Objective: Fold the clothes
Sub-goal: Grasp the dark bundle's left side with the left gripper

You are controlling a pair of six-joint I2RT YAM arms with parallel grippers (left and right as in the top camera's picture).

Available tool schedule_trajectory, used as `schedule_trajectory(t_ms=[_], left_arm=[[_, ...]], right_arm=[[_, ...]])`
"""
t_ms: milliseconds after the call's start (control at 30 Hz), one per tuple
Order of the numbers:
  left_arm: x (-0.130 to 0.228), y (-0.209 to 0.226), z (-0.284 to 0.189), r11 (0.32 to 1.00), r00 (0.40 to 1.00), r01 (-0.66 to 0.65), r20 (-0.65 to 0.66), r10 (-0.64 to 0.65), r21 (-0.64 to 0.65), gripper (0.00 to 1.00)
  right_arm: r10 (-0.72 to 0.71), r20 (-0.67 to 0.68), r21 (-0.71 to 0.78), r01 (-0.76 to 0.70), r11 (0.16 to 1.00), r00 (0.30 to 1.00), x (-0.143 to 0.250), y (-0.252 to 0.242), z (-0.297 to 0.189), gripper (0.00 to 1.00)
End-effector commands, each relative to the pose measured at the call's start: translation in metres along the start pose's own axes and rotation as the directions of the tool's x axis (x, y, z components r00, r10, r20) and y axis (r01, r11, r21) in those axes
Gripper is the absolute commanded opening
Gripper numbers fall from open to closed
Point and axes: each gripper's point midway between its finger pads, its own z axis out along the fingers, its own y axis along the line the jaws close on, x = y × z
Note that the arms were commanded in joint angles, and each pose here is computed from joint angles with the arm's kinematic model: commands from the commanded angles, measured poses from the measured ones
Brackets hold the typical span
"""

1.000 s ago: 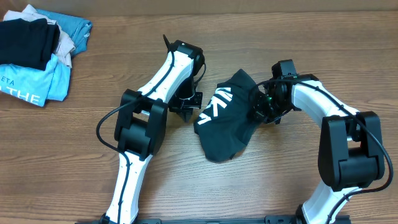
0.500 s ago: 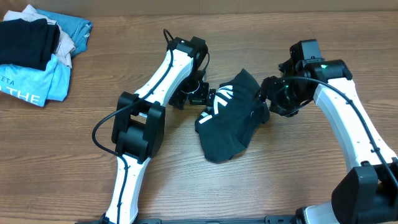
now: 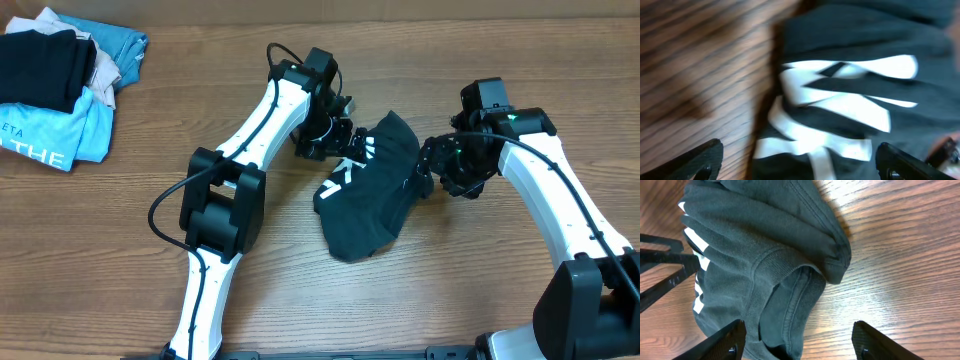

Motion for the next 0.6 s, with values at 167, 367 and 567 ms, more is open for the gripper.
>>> schedule_trajectory(t_ms=[167,367,567], left_arm=[[0.008,-0.036,-0.004,0.98,0.987,-0.158,0.002,0.159,0.12,1.0],[0.023,-0.029,0.023,0.99,0.991,-0.119,-0.05,0.124,0.08,1.0],[0.039,-0.021,0.042,0.993,0.99,-0.093,-0.096,0.1,0.079,1.0]], right_arm=[[0.014,-0.013,0.018,-0.014,1.0,1.0,0.004,-0.006,0.003,0.72],[0.013,-0.024,-0.002,-0.014,1.0,1.0,0.005,-0.002,0.003,0.72],[0.013,-0.022,-0.003,-0.013,1.0,1.0,0.005,-0.002,0.003,0.72]])
